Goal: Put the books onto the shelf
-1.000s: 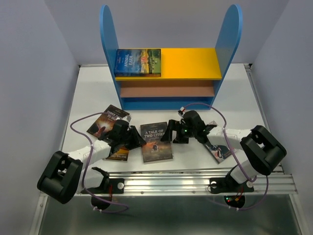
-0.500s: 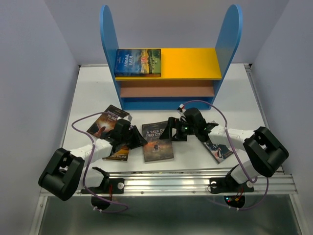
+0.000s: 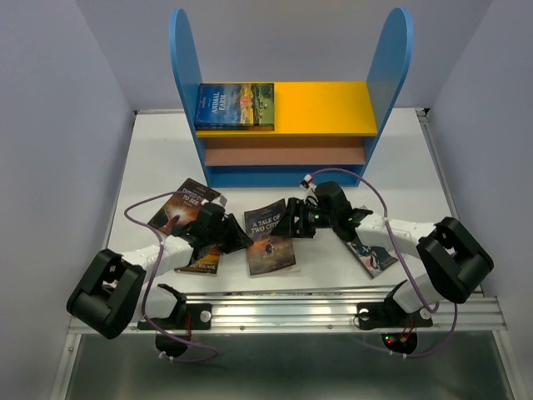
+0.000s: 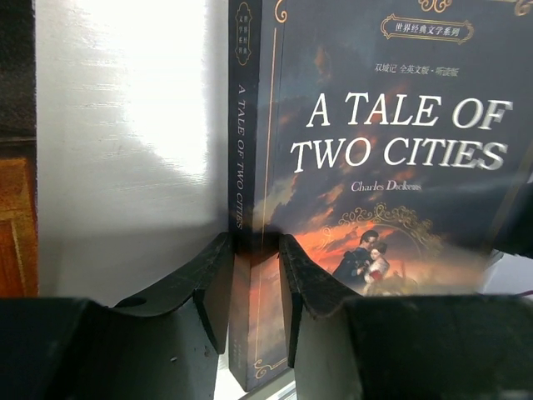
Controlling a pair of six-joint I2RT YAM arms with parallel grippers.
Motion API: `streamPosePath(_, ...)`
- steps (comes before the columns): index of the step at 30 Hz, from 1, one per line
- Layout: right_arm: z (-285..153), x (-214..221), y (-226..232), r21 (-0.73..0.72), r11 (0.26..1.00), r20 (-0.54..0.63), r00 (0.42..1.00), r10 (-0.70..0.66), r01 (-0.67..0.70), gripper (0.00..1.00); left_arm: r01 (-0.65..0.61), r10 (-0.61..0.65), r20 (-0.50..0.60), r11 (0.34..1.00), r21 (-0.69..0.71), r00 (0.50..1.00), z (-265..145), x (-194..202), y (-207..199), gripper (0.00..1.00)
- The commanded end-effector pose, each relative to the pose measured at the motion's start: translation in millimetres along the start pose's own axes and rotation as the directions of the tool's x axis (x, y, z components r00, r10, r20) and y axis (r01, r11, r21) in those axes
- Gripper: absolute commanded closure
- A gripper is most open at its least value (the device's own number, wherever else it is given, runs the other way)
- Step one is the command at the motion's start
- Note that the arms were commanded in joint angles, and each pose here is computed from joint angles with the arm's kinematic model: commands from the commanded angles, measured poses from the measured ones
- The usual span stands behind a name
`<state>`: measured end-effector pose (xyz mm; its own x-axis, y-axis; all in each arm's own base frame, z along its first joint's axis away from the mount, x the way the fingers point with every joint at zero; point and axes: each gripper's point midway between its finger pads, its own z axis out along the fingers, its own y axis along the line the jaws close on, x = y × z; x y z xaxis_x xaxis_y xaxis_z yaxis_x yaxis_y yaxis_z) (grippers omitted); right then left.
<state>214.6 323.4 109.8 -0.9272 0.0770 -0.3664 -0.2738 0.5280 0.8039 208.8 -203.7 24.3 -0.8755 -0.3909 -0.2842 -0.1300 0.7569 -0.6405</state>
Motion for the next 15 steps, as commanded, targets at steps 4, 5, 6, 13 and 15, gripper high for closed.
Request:
streamPosePath(4, 6.1, 4.7, -12.3, 0.076, 0.997, -0.027, 1.0, -0.012, 0.014, 0.35, -0.001, 0.001, -0.025, 1.0, 0.008, 1.0, 0.0, 5.5, -4.8, 0.66)
streamPosePath(5, 6.5, 5.3, -13.1, 0.077, 0.997, -0.03, 0.999, -0.013, 0.016, 0.38, 0.0, 0.0, -0.025, 1.0, 0.009, 1.0, 0.1, 5.0, -5.0, 0.66)
streamPosePath(6, 6.9, 5.8, -14.4, 0.081, 0.997, -0.032, 0.999, -0.011, 0.014, 0.41, 0.001, -0.001, -0.027, 1.0, 0.006, 1.0, 0.3, 5.4, -4.4, 0.66)
streamPosePath(13, 8.5, 10.8, -23.6, 0.107, 0.994, -0.052, 0.998, -0.017, 0.023, 0.84, -0.009, 0.009, -0.005, 0.999, 0.044, 1.0, -4.8, -1.0, -16.2, 0.64)
streamPosePath(15, 9.7, 9.4, -26.9, 0.121, 0.992, -0.045, 0.999, -0.019, 0.024, 0.99, -0.015, 0.015, 0.005, 0.998, 0.054, 1.0, -7.4, -3.1, -19.5, 0.55)
